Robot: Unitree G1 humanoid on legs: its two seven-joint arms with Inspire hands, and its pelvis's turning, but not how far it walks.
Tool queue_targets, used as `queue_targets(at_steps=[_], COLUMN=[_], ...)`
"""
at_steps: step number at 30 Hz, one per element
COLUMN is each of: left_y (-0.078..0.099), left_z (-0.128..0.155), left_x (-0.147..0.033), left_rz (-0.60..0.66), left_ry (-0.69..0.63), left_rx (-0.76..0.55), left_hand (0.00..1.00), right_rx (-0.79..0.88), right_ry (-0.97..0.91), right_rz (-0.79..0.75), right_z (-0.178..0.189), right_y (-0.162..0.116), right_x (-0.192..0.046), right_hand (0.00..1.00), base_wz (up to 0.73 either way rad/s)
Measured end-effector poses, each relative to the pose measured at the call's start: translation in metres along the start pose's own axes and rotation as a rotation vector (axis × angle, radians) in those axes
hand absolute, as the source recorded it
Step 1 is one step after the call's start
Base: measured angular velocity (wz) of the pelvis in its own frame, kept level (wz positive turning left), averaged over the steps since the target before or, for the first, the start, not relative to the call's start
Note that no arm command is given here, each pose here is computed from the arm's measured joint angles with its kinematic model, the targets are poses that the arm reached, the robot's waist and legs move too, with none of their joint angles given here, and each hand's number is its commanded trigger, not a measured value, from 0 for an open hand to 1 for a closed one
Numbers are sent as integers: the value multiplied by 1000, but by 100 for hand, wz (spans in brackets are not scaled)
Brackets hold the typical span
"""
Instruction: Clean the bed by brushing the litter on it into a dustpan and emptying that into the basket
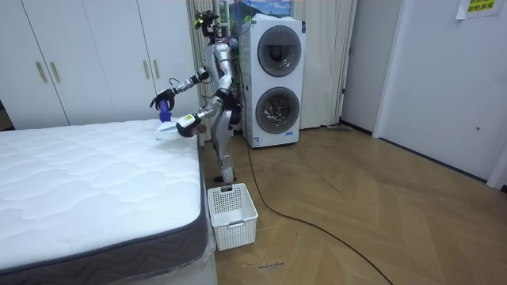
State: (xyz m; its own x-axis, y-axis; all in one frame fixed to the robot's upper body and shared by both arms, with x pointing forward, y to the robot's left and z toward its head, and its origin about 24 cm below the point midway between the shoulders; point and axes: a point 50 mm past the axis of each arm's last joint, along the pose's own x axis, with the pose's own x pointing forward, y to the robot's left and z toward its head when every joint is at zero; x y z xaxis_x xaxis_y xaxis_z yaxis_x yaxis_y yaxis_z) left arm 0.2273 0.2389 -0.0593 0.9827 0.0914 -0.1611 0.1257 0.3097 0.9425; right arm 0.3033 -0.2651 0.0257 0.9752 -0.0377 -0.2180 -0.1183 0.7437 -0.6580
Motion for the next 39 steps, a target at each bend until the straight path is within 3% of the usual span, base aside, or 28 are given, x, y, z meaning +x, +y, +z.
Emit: queue_targets(at_steps=[7,16,25,34,39], left_y=[5,11,17,0,3], left_z=[-4,3,9,1,2], left_x=[-5,-11,-20,-41,-38], left_rz=[49,95,133,83,106], left_ry=[46,15,-28,30,47], left_rx=[-66,-106,-131,-155,-183], left_hand=[100,100,100,100,100], right_rx=[173,326,474,566,566], right_ry=[58,55,53,-9,26], right_rz=[-96,-231,-368,-438,-500], right_z=[-19,-22,-33,-20,-26], right_y=[6,5,3,-7,-8], right_x=[-12,-21,-50,-50,-53], right_hand=[0,0,0,0,0], base_wz=[2,11,70,32,73])
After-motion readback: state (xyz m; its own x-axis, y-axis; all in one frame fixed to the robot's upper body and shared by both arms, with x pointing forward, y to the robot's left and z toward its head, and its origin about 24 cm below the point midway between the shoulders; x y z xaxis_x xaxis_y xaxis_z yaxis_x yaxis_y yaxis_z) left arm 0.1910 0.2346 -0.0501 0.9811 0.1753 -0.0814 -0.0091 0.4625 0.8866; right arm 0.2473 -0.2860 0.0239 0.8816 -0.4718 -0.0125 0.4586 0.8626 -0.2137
